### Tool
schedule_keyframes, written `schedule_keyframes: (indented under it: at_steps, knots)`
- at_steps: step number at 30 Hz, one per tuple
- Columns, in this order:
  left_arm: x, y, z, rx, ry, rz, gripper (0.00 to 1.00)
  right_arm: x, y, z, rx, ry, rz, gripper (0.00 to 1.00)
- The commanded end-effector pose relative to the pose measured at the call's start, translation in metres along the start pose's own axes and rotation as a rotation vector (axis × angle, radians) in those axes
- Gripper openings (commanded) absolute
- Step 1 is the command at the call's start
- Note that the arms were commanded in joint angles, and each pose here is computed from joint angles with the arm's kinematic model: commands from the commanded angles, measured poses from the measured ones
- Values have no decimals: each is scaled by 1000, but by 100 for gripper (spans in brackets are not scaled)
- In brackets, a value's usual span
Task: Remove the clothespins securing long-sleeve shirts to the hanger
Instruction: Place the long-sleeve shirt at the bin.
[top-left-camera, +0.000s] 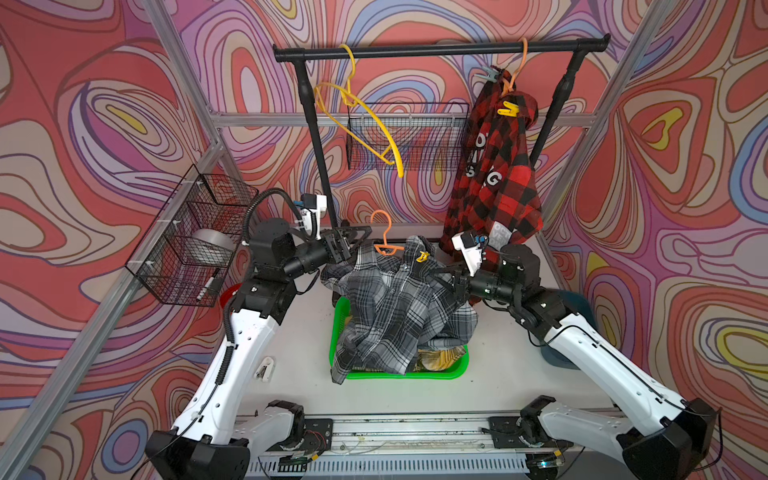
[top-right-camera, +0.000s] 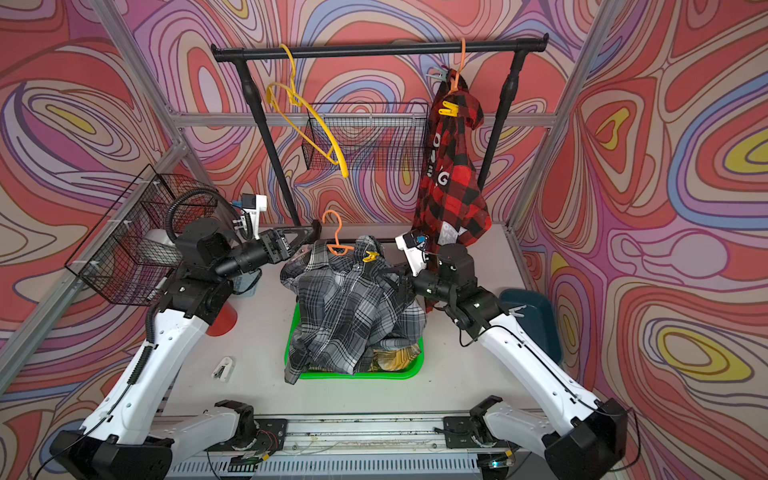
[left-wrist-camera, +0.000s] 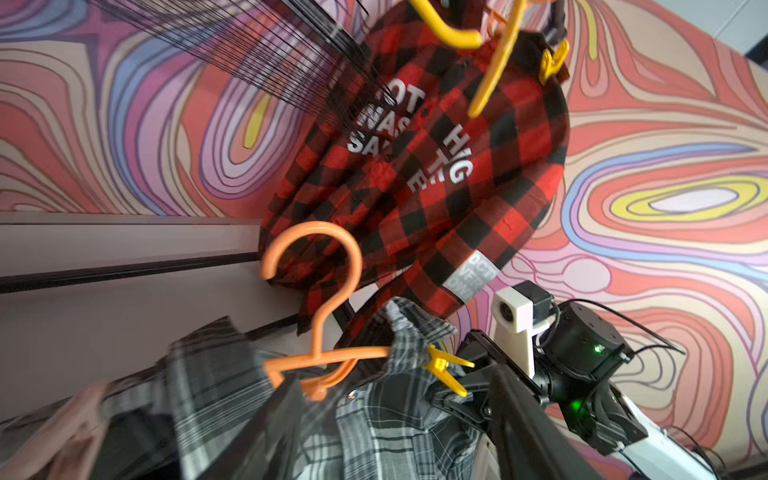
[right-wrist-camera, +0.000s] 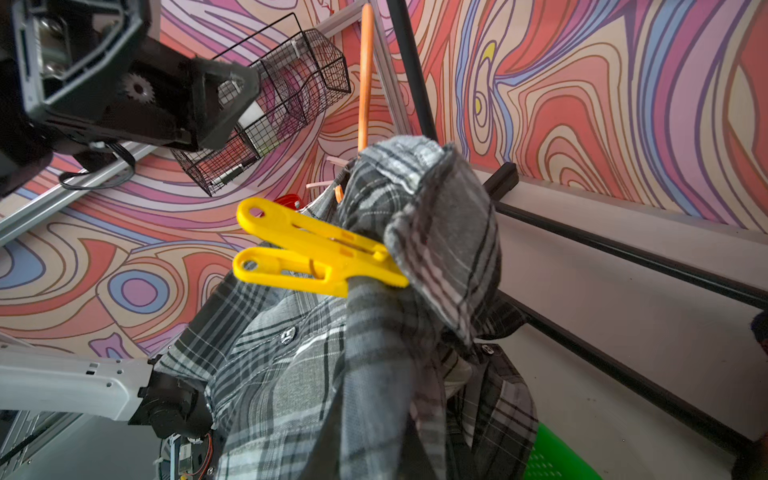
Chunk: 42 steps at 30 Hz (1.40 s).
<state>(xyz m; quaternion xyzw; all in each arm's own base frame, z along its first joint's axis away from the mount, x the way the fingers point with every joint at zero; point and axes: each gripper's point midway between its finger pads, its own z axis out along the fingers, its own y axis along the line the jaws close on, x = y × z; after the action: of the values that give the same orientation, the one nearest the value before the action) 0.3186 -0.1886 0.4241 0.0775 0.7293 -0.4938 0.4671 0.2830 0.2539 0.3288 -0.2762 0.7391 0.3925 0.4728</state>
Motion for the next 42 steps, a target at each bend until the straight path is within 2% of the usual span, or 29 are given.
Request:
schedule_keyframes:
  at_steps: [1,7,15,18,23,25,26,28,34,42]
  knots:
    - [12,25,10,-109,40,13,65,-15,8,2,-2,-34,-57,0]
    - [21,40,27,-224,92,75,63,-18,23,12,-26,-32,-92,0]
    - [26,47,40,-230,104,83,58,-21,36,21,-63,-40,-112,0]
    - [22,46,44,-212,86,110,43,-16,37,25,-69,-27,-105,0]
    - [13,34,51,-140,39,209,0,-12,32,26,-52,-25,-94,0]
    - [12,31,52,-112,17,250,0,-13,31,25,-42,-31,-95,0]
    - [12,30,52,-96,11,272,0,-13,30,24,-31,-34,-93,10]
    - [14,27,53,-68,10,307,0,-14,29,22,-19,-37,-98,21]
    - [15,21,52,34,8,331,0,-16,24,13,42,-6,-142,47]
    - [5,23,45,116,0,290,0,-34,29,-15,102,-34,-249,50]
